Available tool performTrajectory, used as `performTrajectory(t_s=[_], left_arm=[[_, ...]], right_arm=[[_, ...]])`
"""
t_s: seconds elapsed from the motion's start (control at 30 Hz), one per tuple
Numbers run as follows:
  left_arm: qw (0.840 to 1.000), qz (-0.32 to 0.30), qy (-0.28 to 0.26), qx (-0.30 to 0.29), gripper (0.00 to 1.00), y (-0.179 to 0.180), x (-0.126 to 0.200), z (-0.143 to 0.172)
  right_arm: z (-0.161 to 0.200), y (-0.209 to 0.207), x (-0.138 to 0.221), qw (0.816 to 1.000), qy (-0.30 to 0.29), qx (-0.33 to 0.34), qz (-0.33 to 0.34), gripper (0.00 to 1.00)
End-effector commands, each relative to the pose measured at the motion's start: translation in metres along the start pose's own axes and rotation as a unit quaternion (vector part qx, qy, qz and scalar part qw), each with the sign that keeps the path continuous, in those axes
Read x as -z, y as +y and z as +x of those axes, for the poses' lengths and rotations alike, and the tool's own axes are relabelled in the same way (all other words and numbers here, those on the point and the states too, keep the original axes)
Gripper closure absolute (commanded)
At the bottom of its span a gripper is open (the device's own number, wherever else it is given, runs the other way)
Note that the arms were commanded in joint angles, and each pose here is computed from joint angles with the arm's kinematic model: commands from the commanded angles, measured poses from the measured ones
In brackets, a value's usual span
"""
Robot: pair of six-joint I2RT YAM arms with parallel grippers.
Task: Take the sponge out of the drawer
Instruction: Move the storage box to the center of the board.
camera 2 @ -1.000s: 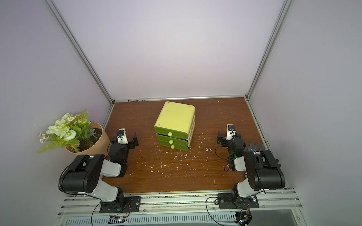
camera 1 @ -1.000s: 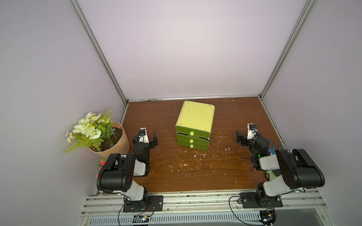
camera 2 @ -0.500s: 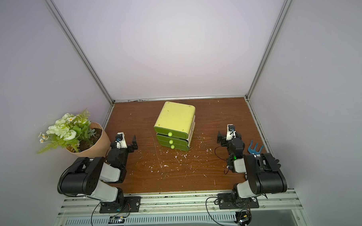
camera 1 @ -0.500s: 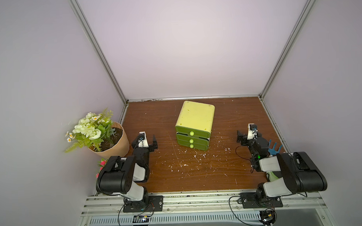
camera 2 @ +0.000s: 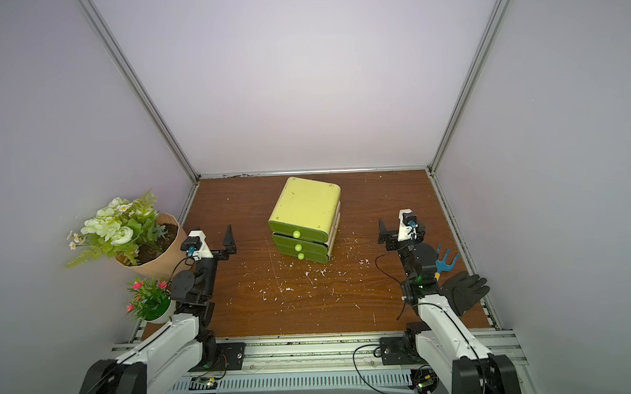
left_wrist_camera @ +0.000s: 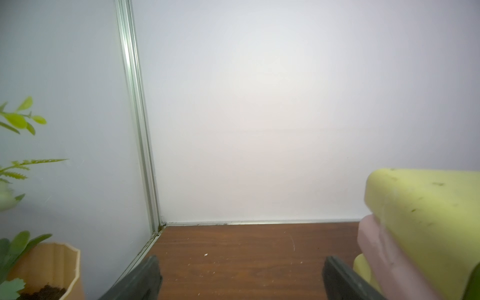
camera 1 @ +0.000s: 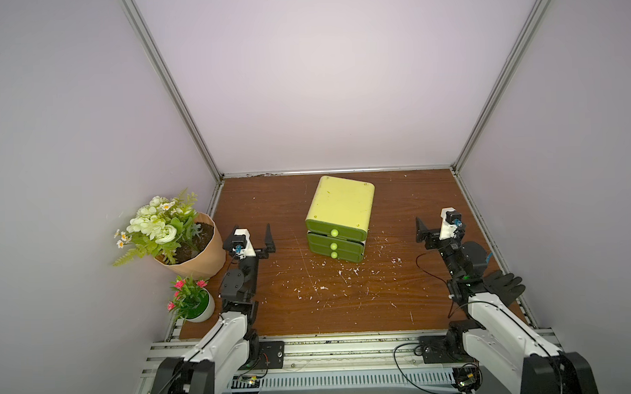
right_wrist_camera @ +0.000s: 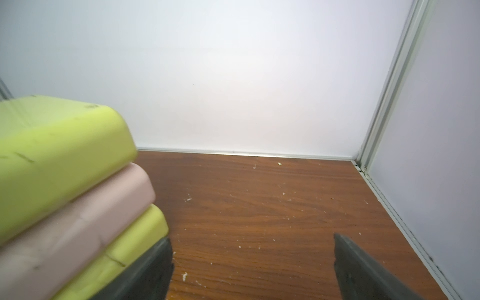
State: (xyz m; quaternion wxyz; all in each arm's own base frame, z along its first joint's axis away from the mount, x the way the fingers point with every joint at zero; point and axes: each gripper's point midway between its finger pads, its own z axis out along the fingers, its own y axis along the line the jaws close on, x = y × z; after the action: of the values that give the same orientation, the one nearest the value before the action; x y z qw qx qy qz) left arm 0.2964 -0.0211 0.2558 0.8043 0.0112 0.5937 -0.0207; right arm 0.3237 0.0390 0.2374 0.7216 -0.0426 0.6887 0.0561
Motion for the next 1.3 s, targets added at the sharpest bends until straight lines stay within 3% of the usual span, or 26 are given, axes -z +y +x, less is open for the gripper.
performTrajectory(t_s=[0.0, 0.13, 0.3, 0.53, 0.7, 0.9, 1.1, 1.27], left_arm=[[0.996, 0.050, 0.004, 0.068, 0.01, -0.018, 0.001, -0.008], [0.985, 0.095, -0.015, 0.145, 0.01, -0.034, -0.006, -0.034], [0.965, 0.191, -0.021, 0.176, 0.01, -0.076, -0.030, -0.069], [0.945, 0.282, 0.021, 0.165, 0.02, -0.126, -0.034, -0.052], [0.943, 0.298, 0.094, 0.116, 0.04, -0.132, -0.023, -0.019], [0.934, 0.327, 0.120, 0.082, 0.09, -0.139, -0.007, -0.005], [0.918, 0.356, 0.154, 0.085, 0.19, -0.149, -0.004, 0.012], [0.913, 0.356, 0.176, 0.095, 0.22, -0.152, -0.009, 0.029]], right_arm=[[-0.019, 0.015, 0.013, 0.997, -0.025, -0.064, -0.041, 0.01], [-0.047, 0.036, 0.025, 0.988, -0.055, -0.091, -0.107, 0.01], [-0.063, 0.076, 0.028, 0.969, -0.012, -0.103, -0.224, 0.01], [-0.055, 0.132, 0.039, 0.931, 0.034, -0.096, -0.351, 0.02], [-0.032, 0.162, 0.046, 0.920, 0.073, -0.068, -0.380, 0.03], [-0.025, 0.186, 0.050, 0.910, 0.072, -0.058, -0.404, 0.08], [-0.020, 0.212, 0.046, 0.907, 0.083, -0.046, -0.411, 0.13], [-0.017, 0.222, 0.035, 0.915, 0.082, -0.041, -0.392, 0.21]])
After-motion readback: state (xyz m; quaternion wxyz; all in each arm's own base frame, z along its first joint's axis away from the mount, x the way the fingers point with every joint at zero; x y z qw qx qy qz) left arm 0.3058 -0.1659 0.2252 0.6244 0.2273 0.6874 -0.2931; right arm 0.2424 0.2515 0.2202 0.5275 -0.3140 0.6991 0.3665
